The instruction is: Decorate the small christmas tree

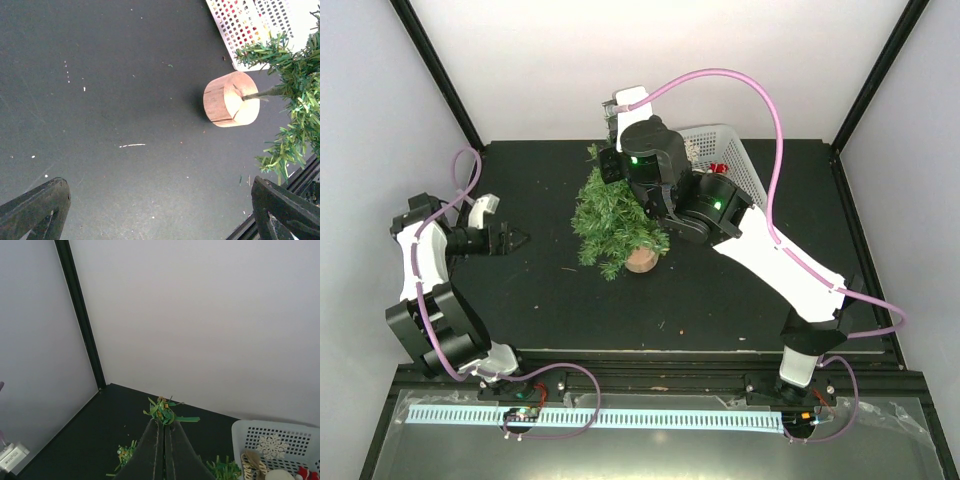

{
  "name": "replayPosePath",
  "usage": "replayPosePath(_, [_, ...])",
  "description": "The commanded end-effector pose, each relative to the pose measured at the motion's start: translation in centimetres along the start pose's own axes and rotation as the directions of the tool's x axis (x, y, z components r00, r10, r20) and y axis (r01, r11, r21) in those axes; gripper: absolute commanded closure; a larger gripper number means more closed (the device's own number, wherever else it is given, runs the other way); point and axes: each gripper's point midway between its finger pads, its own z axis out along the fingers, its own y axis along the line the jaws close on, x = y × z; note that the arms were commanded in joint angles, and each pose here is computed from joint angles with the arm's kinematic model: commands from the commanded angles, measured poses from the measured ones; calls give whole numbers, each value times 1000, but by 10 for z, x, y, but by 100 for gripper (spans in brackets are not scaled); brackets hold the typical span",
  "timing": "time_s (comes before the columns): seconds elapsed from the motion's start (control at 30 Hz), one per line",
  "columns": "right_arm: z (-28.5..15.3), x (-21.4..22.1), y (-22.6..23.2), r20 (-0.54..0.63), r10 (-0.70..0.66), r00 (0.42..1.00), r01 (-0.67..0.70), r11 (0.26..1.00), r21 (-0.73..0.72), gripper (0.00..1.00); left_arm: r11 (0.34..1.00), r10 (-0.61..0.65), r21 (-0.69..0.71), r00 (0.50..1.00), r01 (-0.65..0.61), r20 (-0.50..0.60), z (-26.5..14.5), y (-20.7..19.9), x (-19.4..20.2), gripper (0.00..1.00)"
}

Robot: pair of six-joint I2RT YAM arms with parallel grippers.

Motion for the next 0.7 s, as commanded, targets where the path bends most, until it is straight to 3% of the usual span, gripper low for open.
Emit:
replayPosePath(0.0, [-18,-41,-4,113,113,987,-110,993,-35,99,1000,27,15,999,-27,17,-1,-2,2,1])
replayPosePath(0.67, [-30,-8,-10,20,149,989,-147,987,-70,99,1000,19,21,1000,-19,8,2,-1,7,1])
